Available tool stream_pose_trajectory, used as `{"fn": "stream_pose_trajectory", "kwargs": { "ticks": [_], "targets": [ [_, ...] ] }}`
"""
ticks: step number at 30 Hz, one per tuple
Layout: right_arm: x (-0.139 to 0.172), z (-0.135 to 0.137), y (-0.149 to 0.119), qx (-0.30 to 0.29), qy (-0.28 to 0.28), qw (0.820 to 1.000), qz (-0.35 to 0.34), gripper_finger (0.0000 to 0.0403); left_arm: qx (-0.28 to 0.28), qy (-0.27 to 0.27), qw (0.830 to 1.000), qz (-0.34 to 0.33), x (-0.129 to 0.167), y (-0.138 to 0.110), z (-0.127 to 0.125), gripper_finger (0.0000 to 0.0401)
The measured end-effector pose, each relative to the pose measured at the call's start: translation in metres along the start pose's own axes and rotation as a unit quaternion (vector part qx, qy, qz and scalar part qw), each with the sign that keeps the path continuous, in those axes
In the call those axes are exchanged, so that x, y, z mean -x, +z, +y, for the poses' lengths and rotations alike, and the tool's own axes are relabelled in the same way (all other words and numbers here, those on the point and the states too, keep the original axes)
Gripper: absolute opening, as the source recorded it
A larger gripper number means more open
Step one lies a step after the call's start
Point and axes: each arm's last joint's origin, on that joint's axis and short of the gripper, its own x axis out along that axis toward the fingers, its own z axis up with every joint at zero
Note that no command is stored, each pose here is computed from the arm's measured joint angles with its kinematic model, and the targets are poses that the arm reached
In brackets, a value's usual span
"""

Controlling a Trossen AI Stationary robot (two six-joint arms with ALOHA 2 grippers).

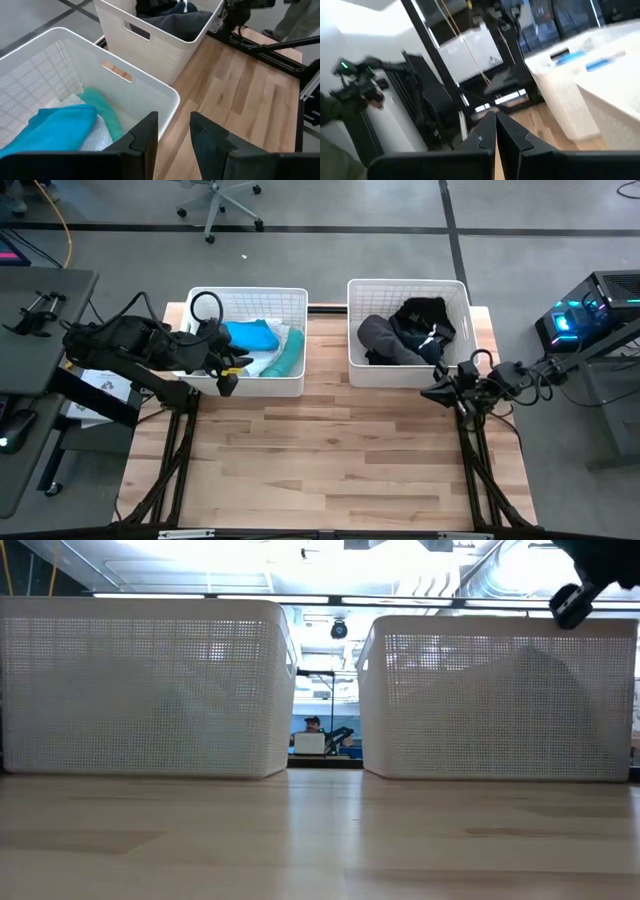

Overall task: Sort clothes
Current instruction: Return to Home Position

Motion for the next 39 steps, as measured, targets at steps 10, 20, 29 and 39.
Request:
{"fn": "stream_pose_trajectory", "kwargs": {
  "ticks": [10, 20, 29, 39],
  "targets": [
    [0.0, -0.001, -0.005, 0.008, 0.001, 1.0, 0.021, 0.0, 0.021, -0.003, 1.0, -0.012, 0.0, 0.002, -0.001, 0.0104],
    [-0.008, -0.007, -0.027, -0.003, 0.054, 0.998, -0.041, 0.0, 0.04, -0.035, 0.998, -0.044, 0.002, 0.008, -0.009, 0.0104],
    [-0.01, -0.016, -0.036, 0.047, 0.022, 0.998, -0.035, 0.0, 0.039, -0.038, 0.997, -0.048, 0.003, 0.008, -0.011, 0.0104],
    [-0.011, -0.035, -0.055, 0.022, -0.011, 0.997, 0.069, 0.0, 0.046, -0.041, 0.997, -0.049, 0.003, 0.008, -0.011, 0.0104]
  ]
}}
